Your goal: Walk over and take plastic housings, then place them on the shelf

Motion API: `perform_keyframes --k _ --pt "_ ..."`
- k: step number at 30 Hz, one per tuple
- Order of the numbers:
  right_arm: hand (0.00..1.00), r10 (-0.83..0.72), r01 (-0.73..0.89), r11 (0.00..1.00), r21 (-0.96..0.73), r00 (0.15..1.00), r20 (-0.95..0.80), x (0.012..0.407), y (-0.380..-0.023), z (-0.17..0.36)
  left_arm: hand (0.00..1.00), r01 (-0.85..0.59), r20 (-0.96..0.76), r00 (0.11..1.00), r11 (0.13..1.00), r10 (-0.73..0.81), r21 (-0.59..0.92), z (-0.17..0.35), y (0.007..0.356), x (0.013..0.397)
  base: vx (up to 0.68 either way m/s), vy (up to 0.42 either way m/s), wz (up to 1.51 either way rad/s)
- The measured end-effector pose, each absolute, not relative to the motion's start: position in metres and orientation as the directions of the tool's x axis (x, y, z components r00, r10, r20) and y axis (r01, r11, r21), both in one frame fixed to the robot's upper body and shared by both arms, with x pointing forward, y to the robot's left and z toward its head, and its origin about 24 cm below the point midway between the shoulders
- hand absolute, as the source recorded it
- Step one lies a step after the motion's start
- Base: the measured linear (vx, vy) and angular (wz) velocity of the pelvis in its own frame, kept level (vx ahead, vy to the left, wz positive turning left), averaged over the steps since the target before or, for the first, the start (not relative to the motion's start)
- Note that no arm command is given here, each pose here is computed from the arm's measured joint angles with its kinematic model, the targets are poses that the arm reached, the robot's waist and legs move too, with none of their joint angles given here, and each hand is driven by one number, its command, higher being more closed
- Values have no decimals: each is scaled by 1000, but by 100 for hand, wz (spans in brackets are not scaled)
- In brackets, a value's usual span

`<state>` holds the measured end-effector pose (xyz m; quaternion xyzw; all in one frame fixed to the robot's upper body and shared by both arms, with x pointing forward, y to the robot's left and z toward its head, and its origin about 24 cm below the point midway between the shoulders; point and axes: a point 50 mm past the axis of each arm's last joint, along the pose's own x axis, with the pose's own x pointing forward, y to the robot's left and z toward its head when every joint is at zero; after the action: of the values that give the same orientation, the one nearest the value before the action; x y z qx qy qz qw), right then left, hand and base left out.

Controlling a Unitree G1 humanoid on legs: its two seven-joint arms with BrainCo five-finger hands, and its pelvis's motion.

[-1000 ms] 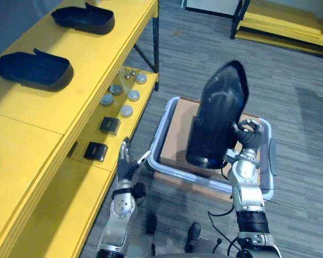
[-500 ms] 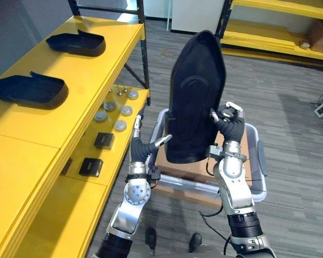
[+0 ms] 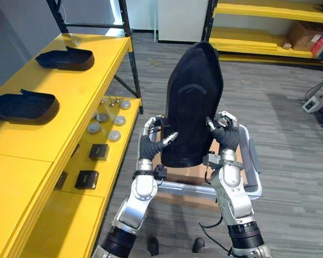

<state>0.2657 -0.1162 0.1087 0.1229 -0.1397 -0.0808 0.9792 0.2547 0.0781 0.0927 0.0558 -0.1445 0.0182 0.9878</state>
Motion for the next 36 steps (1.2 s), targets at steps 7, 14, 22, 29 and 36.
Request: perform_keyframes --k 7,14,22,29,36 --pt "0 -157 98 963 252 962 223 260 -110 99 100 -57 247 968 995 35 84 85 81 257 -8 -3 -1" --pt "0 -96 39 971 235 966 238 260 -106 100 100 -57 199 979 997 46 52 77 86 259 0 0 0" --pt "0 -6 -70 983 168 910 414 254 -117 136 100 -65 179 982 997 58 33 71 101 257 0 0 0" --pt "0 -321 166 946 280 618 718 228 -202 203 100 -225 62 973 974 222 41 43 144 239 0 0 0" --pt "0 -651 585 746 318 538 535 191 -283 152 100 -304 54 952 952 302 38 41 162 225 0 0 -1"
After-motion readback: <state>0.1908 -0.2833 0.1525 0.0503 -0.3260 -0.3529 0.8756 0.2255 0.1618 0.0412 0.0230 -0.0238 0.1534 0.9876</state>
